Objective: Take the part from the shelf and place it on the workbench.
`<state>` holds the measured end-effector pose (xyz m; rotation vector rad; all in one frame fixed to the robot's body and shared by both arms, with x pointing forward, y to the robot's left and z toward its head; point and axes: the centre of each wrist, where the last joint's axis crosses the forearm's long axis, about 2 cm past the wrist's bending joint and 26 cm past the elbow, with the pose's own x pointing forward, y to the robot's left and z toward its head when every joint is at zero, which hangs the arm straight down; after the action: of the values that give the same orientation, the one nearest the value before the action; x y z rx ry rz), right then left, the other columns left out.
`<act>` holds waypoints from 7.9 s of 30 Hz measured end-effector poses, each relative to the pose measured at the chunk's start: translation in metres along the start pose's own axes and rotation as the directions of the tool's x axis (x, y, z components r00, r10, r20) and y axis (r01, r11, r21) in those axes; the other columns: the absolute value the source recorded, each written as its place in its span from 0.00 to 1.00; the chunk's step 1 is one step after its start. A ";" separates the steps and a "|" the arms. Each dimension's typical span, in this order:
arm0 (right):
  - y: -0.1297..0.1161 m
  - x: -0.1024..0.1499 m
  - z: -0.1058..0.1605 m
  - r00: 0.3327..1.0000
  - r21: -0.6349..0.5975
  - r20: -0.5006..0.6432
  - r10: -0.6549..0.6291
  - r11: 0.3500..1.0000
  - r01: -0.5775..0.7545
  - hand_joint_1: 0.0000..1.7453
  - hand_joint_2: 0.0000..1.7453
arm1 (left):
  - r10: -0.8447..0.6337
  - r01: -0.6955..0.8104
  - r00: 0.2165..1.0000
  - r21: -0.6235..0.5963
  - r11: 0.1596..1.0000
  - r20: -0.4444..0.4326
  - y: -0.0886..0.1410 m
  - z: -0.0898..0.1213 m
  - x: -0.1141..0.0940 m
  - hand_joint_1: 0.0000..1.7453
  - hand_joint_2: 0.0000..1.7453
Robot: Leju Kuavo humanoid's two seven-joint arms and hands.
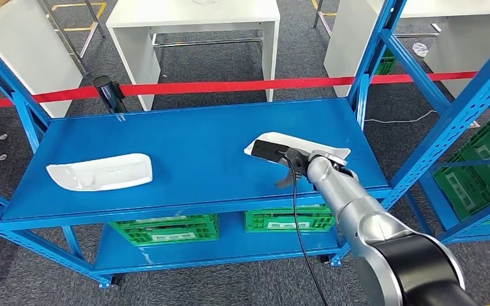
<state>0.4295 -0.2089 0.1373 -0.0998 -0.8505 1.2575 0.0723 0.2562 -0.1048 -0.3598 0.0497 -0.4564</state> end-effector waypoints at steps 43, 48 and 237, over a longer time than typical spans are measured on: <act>-0.071 0.019 0.029 0.993 -0.207 0.095 0.070 0.977 -0.049 1.00 1.00 | 0.092 -0.092 0.978 -0.009 0.996 0.190 0.006 0.005 0.013 0.00 1.00; -0.091 0.046 0.039 0.984 -0.245 0.120 0.129 0.965 -0.097 1.00 1.00 | 0.113 -0.112 0.971 -0.016 0.994 0.211 0.005 0.005 0.015 0.00 1.00; 0.113 0.026 0.094 0.013 0.257 0.951 -0.308 0.815 0.519 1.00 1.00 | 0.044 -0.051 0.973 0.025 0.998 0.227 0.013 0.010 0.025 0.00 1.00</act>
<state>0.2839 -0.1827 0.1589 0.9604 -1.9854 0.4694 0.1015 0.2593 -0.0992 -0.3775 -0.1701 -0.3657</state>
